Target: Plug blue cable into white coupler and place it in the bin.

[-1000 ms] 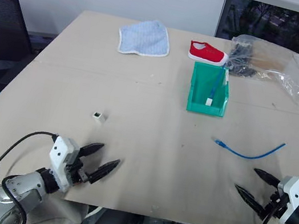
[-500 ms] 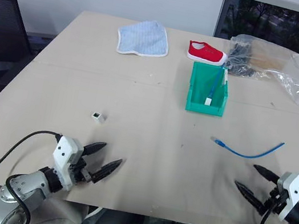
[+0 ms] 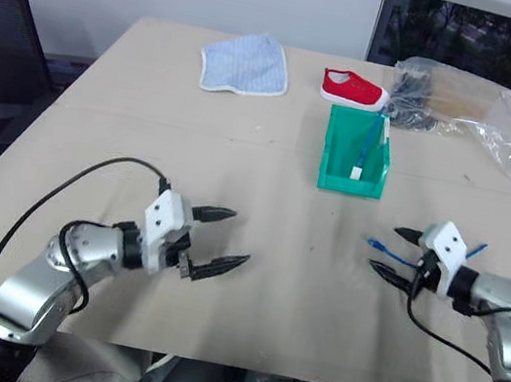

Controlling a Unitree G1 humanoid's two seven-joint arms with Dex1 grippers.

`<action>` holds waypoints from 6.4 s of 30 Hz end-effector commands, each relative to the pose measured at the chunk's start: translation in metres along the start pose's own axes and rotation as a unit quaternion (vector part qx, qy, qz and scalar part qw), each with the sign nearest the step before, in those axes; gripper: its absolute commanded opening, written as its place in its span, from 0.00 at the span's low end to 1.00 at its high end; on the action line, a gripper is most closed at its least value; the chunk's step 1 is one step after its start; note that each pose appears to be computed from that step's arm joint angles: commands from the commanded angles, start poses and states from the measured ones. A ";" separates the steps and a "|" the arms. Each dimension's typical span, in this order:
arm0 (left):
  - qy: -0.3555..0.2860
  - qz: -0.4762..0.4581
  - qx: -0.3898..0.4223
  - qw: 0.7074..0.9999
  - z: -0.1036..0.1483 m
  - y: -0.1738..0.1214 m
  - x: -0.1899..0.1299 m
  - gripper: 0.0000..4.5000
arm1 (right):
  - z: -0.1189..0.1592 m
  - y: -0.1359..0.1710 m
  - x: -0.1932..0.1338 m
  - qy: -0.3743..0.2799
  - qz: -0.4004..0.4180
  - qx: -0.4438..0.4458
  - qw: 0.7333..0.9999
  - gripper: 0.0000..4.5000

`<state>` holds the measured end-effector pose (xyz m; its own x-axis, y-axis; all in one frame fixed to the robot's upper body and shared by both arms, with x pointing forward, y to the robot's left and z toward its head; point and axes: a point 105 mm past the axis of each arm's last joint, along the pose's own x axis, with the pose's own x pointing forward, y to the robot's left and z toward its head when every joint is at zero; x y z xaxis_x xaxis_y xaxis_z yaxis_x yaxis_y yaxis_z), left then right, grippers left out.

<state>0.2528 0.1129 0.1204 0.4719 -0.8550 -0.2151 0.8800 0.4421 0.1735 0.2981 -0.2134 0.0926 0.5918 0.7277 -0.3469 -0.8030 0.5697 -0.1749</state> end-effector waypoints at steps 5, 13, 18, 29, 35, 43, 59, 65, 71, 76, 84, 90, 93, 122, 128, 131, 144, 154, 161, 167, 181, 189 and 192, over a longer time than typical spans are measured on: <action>0.014 -0.041 0.001 0.999 0.015 0.002 0.004 1.00 | 0.003 -0.009 0.006 0.009 0.028 -0.005 1.000 0.68; 0.016 -0.035 0.009 0.999 0.023 0.011 0.000 1.00 | 0.001 -0.003 0.011 0.023 0.054 -0.029 0.998 0.02; 0.024 -0.044 0.015 0.999 0.023 0.010 0.001 1.00 | 0.023 0.019 0.033 0.015 0.120 -0.098 0.988 0.02; 0.050 -0.073 0.037 0.995 0.020 0.010 0.010 1.00 | 0.055 0.058 0.085 0.000 0.232 -0.185 0.955 0.09; 0.067 -0.093 0.052 0.992 0.014 0.012 0.026 1.00 | 0.063 0.047 0.069 -0.020 0.194 -0.164 0.967 0.68; 0.085 -0.144 0.053 0.985 -0.001 0.015 0.067 1.00 | 0.052 0.049 0.007 -0.061 0.112 -0.038 0.991 0.98; 0.138 -0.175 0.056 0.973 -0.038 0.012 0.100 0.83 | 0.027 0.059 -0.017 -0.065 -0.018 0.025 0.997 1.00; 0.121 -0.180 0.060 0.974 -0.034 0.008 0.101 0.22 | 0.028 0.066 -0.018 -0.075 -0.005 0.057 0.996 1.00; 0.058 -0.169 0.026 0.983 -0.013 0.013 0.103 0.01 | 0.031 0.077 -0.014 -0.095 0.023 0.131 0.987 1.00; 0.029 -0.182 -0.021 0.983 -0.004 0.008 0.098 0.01 | 0.035 0.079 -0.009 -0.122 0.027 0.177 0.976 1.00; -0.090 -0.277 -0.253 0.923 0.044 -0.016 0.082 0.01 | 0.058 0.095 0.000 -0.221 0.095 0.355 0.904 1.00; -0.100 -0.323 -0.310 0.888 0.053 -0.025 0.072 0.01 | 0.091 0.101 0.000 -0.278 0.166 0.382 0.866 1.00; -0.104 -0.336 -0.323 0.878 0.057 -0.026 0.069 0.01 | 0.094 0.106 0.005 -0.261 0.187 0.375 0.870 1.00; -0.130 -0.254 -0.185 0.941 0.066 -0.022 0.058 1.00 | 0.092 0.082 0.003 -0.273 0.168 0.396 0.860 0.00; -0.128 -0.158 -0.089 0.975 0.080 -0.013 0.029 1.00 | 0.088 0.072 0.002 -0.269 0.159 0.392 0.865 0.00; -0.149 -0.004 -0.046 0.988 0.086 0.018 0.014 1.00 | 0.086 0.063 0.003 -0.269 0.144 0.382 0.873 0.00; -0.013 0.466 0.037 0.884 -0.009 0.044 -0.073 1.00 | 0.091 0.052 0.009 -0.270 0.132 0.330 0.895 0.00; 0.022 0.467 -0.007 0.884 -0.050 0.045 -0.053 1.00 | 0.091 0.049 0.015 -0.271 0.112 0.318 0.902 0.00; 0.032 0.461 -0.023 0.886 -0.066 0.062 -0.058 1.00 | 0.087 0.047 0.014 -0.272 0.089 0.316 0.905 0.00; 0.028 0.445 -0.030 0.894 -0.072 0.067 -0.060 1.00 | 0.084 0.047 0.014 -0.270 0.076 0.320 0.905 0.00; 0.025 0.414 -0.030 0.910 -0.080 0.069 -0.063 0.29 | 0.086 0.037 0.014 -0.276 0.055 0.316 0.906 0.00; -0.010 0.396 -0.057 0.916 -0.069 0.072 -0.051 0.13 | 0.087 0.037 0.014 -0.274 0.053 0.309 0.909 0.00; -0.048 0.321 -0.077 0.943 -0.053 0.067 -0.026 0.13 | 0.094 0.037 0.015 -0.272 0.055 0.281 0.919 0.00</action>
<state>0.2999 0.1970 0.0774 0.9461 -0.3192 -0.0539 0.3236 0.9373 0.1296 0.2841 -0.1453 0.1486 0.5960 0.7862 0.1634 -0.7484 0.4700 0.4680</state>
